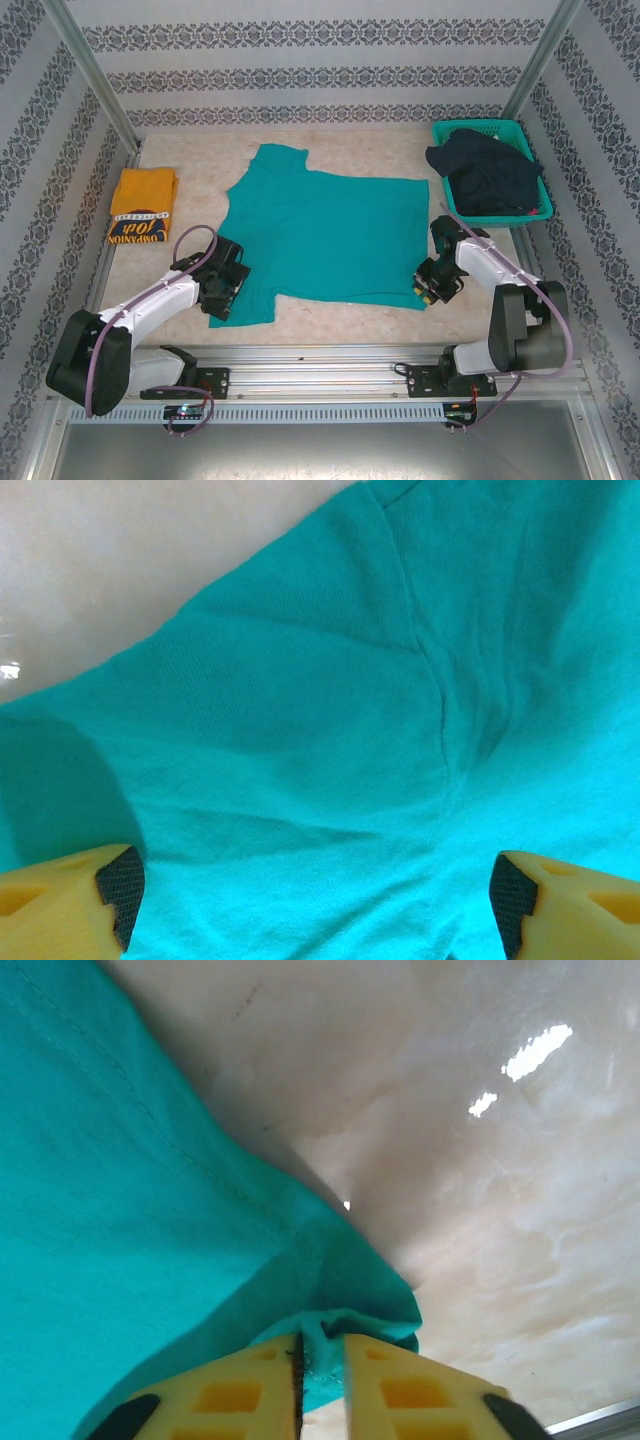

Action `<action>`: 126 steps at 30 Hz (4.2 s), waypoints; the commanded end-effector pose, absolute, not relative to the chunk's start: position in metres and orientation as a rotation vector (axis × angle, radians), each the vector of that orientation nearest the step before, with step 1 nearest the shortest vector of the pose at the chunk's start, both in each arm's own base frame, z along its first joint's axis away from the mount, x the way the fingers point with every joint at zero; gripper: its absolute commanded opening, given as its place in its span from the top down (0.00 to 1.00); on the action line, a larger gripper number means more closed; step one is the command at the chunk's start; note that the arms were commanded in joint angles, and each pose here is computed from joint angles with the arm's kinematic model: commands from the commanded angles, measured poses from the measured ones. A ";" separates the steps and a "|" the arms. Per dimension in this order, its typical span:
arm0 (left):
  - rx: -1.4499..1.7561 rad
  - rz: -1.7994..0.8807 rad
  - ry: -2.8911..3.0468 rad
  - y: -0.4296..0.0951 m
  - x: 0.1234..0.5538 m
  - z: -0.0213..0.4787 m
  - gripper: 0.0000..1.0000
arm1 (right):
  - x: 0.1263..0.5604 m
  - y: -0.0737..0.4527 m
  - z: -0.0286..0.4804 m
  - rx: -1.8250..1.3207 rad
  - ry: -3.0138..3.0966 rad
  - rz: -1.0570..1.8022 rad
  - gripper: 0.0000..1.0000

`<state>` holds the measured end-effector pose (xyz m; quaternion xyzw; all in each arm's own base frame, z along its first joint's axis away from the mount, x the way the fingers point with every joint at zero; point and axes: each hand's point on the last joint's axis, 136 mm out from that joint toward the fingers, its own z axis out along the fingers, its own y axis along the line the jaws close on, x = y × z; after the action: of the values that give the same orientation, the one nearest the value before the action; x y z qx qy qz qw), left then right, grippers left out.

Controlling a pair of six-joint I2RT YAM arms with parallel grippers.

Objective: Fold and stack the t-shirts

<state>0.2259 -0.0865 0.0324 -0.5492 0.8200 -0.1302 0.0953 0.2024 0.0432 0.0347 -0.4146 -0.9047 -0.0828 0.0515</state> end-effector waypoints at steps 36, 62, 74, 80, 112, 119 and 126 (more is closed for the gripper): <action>-1.673 -0.411 2.407 -0.083 0.224 0.026 0.10 | 0.241 0.050 0.053 -1.276 -2.841 -0.450 0.43; -1.725 -0.367 2.403 -0.070 0.220 0.031 0.09 | 0.353 0.024 0.028 -1.281 -2.882 -0.321 0.43; -1.793 -0.165 2.446 -0.054 0.189 0.061 0.31 | 0.290 0.048 0.069 -1.273 -2.933 -0.415 0.42; -1.881 -0.097 2.486 -0.060 0.187 0.050 0.41 | 0.262 0.052 0.065 -1.261 -2.905 -0.400 0.42; -2.023 0.043 2.483 -0.053 0.170 -0.015 1.00 | 0.198 0.036 0.043 -1.381 -2.791 -0.290 0.43; -1.993 0.018 2.485 -0.054 0.178 -0.008 1.00 | 0.197 0.037 0.030 -1.459 -2.684 -0.258 0.59; -1.982 0.007 2.483 -0.054 0.182 -0.005 1.00 | 0.180 0.031 0.020 -1.541 -2.608 -0.235 0.56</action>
<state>0.2057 -0.0644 0.0135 -0.6253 0.7791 -0.0453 0.0089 0.1922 0.0348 0.0253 -0.4820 -0.8709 -0.0860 0.0424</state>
